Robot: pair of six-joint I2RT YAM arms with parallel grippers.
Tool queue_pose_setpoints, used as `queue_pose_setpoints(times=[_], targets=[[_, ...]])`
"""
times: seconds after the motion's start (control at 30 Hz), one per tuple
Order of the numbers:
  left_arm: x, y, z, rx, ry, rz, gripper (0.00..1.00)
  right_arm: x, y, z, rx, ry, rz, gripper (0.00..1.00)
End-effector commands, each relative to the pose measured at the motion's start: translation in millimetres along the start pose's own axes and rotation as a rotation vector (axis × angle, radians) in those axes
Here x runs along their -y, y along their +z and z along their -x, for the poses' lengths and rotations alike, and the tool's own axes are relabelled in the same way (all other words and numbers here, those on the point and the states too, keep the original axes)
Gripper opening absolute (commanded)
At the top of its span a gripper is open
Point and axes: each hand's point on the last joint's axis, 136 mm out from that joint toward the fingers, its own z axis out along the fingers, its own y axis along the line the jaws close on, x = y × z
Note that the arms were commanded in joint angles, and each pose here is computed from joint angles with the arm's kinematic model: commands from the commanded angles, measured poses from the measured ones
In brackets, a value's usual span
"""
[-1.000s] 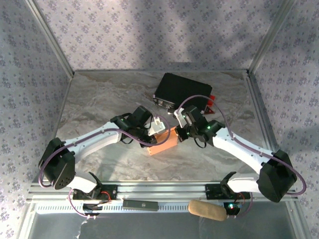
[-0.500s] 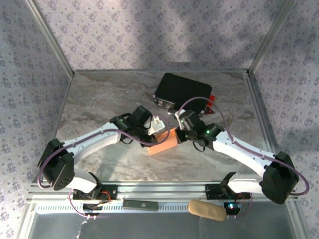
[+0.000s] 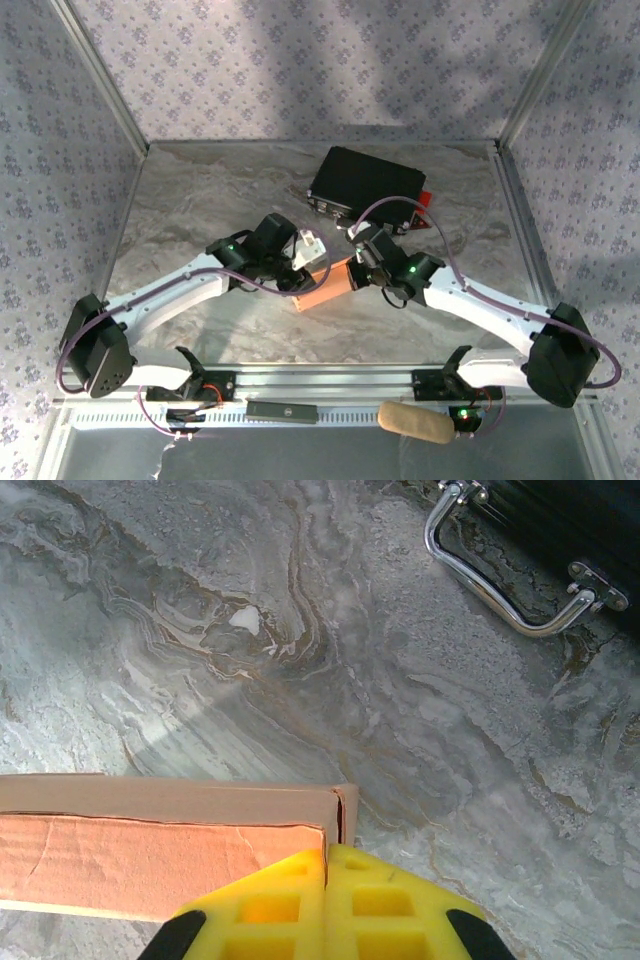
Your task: Fold the paper box
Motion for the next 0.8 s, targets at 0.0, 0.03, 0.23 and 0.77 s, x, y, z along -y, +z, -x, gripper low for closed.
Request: queue_pose_setpoints(times=[0.0, 0.03, 0.23, 0.77], targets=[[-0.9, -7.0, -2.0, 0.0, -0.013, 0.023, 0.48, 3.8, 6.0, -3.8, -0.003, 0.015, -0.031, 0.0], [-2.2, -9.0, -1.3, 0.005, -0.021, 0.032, 0.48, 3.4, 6.7, -4.1, -0.002, 0.017, -0.03, 0.0], [-28.3, -39.1, 16.6, 0.087, -0.274, 0.15, 0.38, 1.7, 7.9, -4.7, 0.004, 0.028, -0.036, 0.0], [-10.1, -49.1, -56.7, -0.003, -0.72, 0.241, 0.29, 3.4, 4.0, -3.3, 0.033, 0.06, -0.084, 0.0]])
